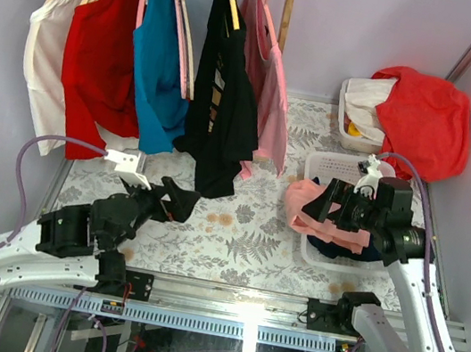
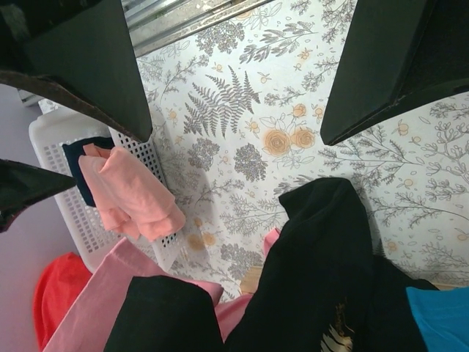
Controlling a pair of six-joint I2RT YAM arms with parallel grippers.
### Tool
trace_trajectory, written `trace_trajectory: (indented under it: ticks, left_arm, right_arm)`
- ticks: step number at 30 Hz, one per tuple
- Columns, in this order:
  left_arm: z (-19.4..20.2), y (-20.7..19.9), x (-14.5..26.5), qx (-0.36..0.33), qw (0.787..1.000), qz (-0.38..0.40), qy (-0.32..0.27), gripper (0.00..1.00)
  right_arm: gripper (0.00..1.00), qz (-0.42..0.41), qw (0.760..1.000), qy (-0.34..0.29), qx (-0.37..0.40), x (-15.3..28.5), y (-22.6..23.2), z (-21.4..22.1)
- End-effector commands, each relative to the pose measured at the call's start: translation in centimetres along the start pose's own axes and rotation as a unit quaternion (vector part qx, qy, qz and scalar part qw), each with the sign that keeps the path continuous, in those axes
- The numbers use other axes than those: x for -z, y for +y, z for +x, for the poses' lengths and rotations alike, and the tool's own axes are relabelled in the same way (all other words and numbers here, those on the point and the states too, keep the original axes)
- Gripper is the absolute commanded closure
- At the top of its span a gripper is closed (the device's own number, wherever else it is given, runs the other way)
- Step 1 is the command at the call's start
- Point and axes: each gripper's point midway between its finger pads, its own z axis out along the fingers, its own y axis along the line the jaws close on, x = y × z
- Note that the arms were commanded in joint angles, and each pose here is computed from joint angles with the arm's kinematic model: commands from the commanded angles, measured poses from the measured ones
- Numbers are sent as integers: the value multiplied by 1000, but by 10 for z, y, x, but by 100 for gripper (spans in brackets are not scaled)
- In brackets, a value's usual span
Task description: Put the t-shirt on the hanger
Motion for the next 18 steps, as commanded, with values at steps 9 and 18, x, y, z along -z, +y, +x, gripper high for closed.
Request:
trace_trajectory:
  ticks: [9,18]
  left_arm:
    - [9,-29,-16,-2,999,34,10,0]
    - [22,-38,-24,-8,999,44,27,0]
  right_arm:
    - [11,103,991,45,74,-37,-5,10]
    - [50,209,972,37,103,-42,-42,15]
